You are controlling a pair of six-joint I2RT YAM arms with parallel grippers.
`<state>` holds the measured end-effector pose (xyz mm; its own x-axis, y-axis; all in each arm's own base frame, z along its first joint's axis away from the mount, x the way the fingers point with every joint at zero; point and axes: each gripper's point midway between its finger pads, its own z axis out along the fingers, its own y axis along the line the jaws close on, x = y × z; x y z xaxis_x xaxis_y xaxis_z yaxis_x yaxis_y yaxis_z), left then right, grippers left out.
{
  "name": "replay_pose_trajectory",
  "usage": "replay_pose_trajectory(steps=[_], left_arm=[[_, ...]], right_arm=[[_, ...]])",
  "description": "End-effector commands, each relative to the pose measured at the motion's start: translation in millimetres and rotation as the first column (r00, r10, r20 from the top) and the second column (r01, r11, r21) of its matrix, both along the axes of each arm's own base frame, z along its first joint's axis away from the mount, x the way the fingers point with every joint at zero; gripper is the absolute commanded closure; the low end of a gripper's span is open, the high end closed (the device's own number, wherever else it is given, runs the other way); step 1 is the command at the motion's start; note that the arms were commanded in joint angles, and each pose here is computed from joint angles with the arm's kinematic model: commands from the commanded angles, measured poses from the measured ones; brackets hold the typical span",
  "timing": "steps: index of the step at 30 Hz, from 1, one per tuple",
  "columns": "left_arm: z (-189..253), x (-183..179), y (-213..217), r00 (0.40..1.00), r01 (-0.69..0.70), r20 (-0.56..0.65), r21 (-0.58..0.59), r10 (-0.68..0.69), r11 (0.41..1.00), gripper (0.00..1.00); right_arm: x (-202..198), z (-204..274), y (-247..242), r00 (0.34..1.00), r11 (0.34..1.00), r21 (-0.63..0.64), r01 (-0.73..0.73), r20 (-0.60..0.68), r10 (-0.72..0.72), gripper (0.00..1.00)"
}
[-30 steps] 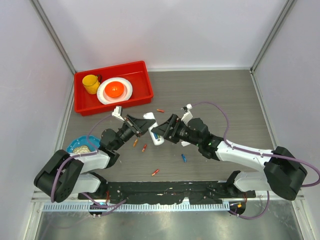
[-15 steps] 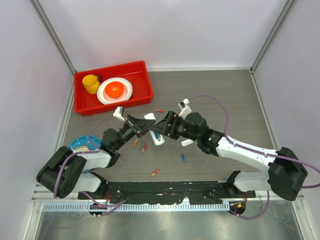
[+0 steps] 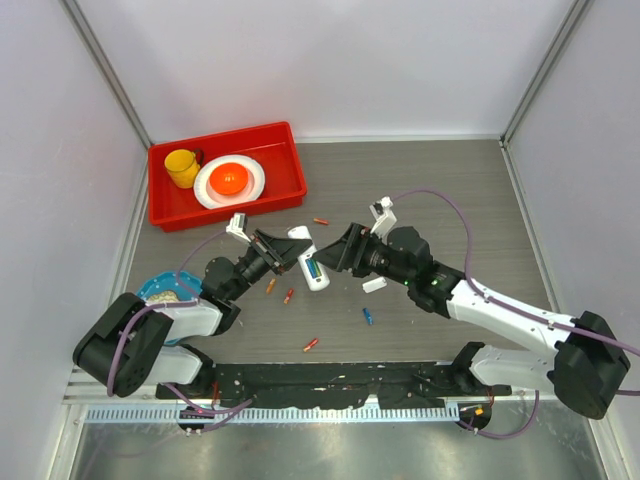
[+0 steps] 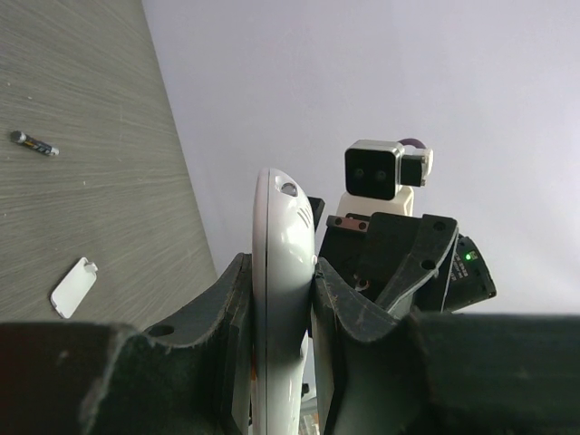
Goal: Load the batteries into the remote control
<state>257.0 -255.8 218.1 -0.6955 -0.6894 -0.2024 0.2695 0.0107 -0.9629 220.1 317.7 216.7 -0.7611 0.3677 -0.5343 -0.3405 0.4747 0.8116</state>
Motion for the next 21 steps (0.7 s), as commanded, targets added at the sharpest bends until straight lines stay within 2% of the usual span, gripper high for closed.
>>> replay_pose_trajectory(steps=[1, 21], left_arm=[[82.6, -19.4, 11.1, 0.959, 0.033, 0.284, -0.171, 0.017, 0.985, 1.00], [101.9, -25.7, 15.2, 0.948, 0.047, 0.318, -0.209, 0.023, 0.977, 1.00]], right_arm=[[1.4, 14.7, 2.4, 1.000, 0.997, 0.080, -0.011, 0.022, 0.010, 0.25], [0.9, -2.7, 9.6, 0.999, 0.994, 0.106, -0.030, -0.023, 0.032, 0.36]])
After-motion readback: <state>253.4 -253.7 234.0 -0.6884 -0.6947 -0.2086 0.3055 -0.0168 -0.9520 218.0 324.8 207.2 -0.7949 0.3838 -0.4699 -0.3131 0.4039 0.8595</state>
